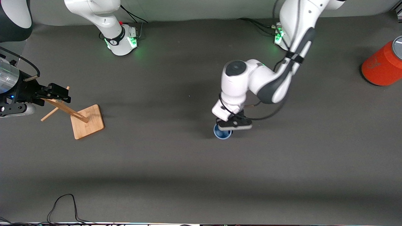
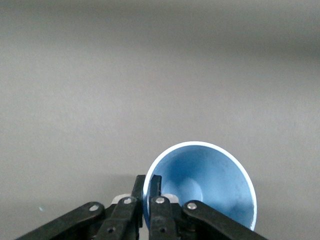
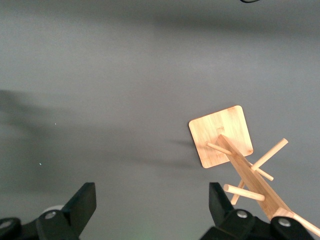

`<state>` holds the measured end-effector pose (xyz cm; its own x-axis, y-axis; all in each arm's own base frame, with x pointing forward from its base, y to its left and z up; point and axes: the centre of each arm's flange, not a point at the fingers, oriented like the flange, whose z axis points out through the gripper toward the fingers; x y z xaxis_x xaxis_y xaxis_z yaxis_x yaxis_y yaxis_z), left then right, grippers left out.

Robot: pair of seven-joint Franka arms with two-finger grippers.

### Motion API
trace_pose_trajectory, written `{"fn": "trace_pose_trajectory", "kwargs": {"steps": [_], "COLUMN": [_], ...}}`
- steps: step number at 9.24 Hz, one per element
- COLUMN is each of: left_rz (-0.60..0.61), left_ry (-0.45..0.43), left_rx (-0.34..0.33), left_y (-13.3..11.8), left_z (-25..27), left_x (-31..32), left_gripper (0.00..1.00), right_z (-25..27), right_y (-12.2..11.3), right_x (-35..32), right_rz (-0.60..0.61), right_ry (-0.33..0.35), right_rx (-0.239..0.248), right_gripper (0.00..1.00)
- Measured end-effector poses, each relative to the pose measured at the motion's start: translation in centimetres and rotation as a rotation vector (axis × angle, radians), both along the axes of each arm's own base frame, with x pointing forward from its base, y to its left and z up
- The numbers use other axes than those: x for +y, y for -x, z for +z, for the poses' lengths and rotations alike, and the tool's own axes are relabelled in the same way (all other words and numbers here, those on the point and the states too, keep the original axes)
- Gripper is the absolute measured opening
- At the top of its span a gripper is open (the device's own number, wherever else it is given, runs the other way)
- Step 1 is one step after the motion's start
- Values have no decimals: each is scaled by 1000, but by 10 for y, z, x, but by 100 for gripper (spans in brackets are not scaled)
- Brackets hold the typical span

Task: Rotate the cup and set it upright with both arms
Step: 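Grip the cup rim with the left gripper and turn it upright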

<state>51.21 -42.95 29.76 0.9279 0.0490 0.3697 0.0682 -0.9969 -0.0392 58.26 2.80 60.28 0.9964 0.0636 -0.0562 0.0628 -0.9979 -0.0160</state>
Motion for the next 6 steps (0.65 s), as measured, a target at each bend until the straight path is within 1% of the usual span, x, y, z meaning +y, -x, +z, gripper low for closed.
{"fn": "trace_pose_trajectory", "kwargs": {"steps": [1,2,3,4,5,6], "left_rz": [19,43,70,120,162,174], "left_ry": [-45,-66,-64,-46,-16,12], "left_rx": [-47,-78,-85,-85,-78,-66], "left_y": [23,41,49,50,52,54], "left_z": [-11,-19,-23,-28,-38,-50], "left_x": [-15,-25,-29,-27,-27,-29], "left_gripper": [7,7,7,7,7,7], "right_z": [3,6,6,1,-2,-3], "right_y": [0,2,7,18,27,30], "right_x": [-3,-7,-11,-17,-22,-23], "right_rz": [-6,-13,-23,-35,-44,-45], "right_ry": [0,0,-7,-18,-28,-31], "right_rx": [-7,-31,-78,-110,-114,-111], "right_gripper": [100,100,100,100,100,100]}}
